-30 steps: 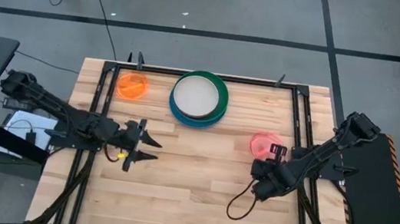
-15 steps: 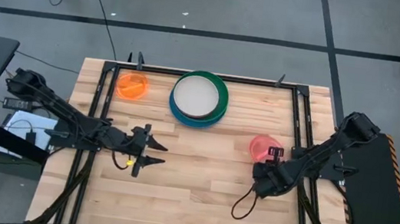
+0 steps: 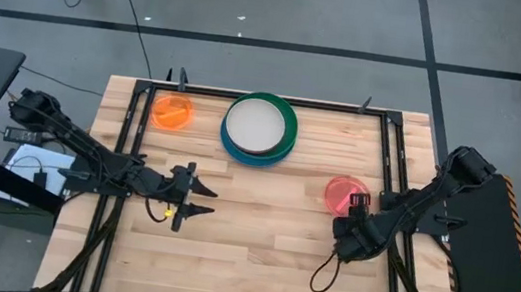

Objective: Stack plastic plates
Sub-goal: Stack the stacked plates on top of the gray plate

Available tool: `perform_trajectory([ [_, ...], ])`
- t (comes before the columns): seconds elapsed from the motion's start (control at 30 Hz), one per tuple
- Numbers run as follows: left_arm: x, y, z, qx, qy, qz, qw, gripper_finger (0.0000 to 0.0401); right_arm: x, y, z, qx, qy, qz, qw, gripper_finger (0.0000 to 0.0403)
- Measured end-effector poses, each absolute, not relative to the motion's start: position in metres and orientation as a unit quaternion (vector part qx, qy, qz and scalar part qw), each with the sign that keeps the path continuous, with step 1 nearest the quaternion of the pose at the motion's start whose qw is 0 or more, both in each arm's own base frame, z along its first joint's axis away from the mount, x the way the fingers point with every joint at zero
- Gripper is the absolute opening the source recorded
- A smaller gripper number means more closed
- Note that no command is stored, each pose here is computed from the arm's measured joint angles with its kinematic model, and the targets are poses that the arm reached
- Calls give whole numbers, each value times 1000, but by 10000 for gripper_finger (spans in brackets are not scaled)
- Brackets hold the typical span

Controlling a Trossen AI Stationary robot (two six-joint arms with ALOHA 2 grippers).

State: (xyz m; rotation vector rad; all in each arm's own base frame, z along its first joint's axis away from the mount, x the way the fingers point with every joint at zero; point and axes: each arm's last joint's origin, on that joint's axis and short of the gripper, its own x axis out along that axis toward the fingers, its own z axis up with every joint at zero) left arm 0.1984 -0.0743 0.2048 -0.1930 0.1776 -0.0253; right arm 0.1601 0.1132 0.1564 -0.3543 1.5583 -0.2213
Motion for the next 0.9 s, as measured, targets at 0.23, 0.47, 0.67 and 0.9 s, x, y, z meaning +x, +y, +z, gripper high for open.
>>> perform_trajectory([
  [0.23,192,-71,183,-139,190,51,971,206,153,106,133,-155,694,-82,698,180],
  [0.47,185,-65,170,-150,237,122,952,205,153,97,126,-135,697,-94,698,140],
  [0.67,183,-57,166,-129,246,172,945,205,159,93,125,-128,698,-77,701,71],
  [0.9,180,-30,161,-144,278,253,915,205,180,95,148,-114,681,-101,716,11],
])
